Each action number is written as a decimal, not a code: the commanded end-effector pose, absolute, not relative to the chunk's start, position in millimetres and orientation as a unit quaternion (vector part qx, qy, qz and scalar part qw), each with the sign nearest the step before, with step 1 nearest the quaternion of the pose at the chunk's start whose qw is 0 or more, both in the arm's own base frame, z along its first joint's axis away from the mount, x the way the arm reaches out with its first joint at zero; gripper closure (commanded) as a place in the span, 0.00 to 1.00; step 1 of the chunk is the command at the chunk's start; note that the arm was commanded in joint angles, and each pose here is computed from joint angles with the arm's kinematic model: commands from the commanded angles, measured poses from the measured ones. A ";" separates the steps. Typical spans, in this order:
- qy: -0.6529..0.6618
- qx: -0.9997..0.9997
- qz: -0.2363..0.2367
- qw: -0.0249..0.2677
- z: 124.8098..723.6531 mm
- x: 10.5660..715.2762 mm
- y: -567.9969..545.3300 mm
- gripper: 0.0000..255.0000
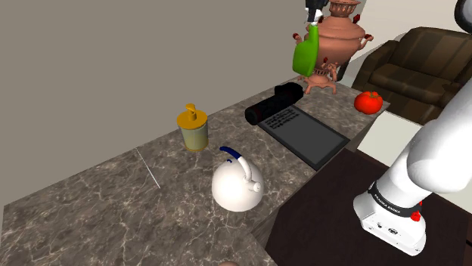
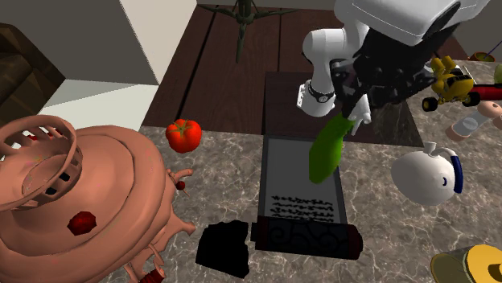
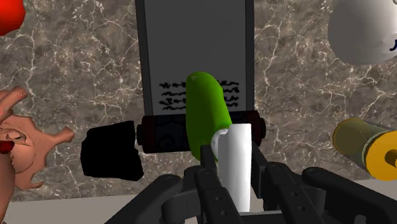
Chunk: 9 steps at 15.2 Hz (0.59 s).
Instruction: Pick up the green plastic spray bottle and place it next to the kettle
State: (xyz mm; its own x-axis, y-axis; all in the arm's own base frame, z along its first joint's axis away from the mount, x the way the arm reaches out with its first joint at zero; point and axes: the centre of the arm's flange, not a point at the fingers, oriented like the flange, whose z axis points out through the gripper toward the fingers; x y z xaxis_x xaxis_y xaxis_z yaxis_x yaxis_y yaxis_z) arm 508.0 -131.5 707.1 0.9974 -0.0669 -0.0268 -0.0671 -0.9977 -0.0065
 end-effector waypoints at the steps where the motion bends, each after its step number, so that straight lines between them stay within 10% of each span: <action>1: 0.034 -0.999 0.013 0.004 709.5 505.2 -106.4 1.00; 9: 0.034 -0.999 0.013 0.004 723.8 499.2 -2.0 1.00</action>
State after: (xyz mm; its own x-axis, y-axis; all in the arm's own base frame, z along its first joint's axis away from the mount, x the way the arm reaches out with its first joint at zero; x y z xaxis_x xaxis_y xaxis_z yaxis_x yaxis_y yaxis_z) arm 502.4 -15.8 721.5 0.9974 -0.0666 -0.0270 -0.0668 -0.9977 -0.0062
